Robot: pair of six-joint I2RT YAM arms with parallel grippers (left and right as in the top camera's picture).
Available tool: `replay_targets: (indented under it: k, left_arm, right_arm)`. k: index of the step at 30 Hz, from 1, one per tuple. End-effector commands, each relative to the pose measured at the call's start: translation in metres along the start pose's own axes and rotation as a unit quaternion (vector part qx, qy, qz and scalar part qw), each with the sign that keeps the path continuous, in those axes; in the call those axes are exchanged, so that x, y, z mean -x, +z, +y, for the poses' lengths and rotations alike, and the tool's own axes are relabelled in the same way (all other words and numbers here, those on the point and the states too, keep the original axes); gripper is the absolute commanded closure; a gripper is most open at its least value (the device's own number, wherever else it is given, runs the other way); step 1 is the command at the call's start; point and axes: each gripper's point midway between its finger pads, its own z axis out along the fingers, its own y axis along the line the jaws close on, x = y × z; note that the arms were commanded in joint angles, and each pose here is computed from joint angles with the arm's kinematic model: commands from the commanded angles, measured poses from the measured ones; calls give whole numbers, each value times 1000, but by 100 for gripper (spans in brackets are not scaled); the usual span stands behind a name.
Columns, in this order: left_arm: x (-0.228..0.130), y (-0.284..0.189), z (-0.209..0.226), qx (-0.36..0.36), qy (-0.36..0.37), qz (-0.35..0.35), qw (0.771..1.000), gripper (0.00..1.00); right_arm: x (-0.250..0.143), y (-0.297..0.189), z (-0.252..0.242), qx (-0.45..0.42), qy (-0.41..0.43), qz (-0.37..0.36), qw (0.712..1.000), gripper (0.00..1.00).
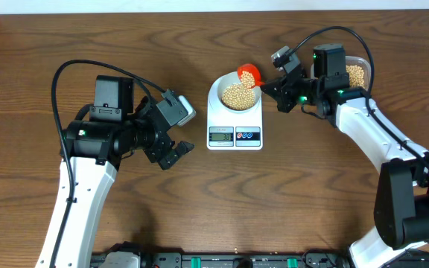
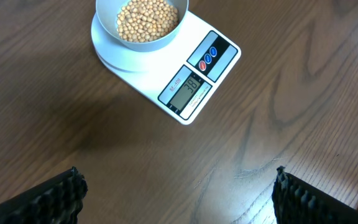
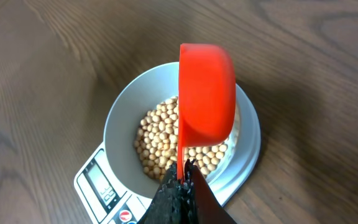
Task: Scoop item into bowl and weigh 50g on scale
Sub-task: 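Hold the scoop tilted over the bowl while the scale reading settles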
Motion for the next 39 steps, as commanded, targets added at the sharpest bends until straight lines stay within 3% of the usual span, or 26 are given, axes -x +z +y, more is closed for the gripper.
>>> replay_targets:
  k: [1, 39]
  left_arm:
    - [5, -7, 2, 10, 2, -8, 1000, 2]
    - [5, -7, 2, 10, 2, -8, 1000, 2]
  right_arm:
    - [18, -12, 20, 20, -28, -24, 999, 99]
    - [13, -11, 18, 7, -22, -12, 1000, 99]
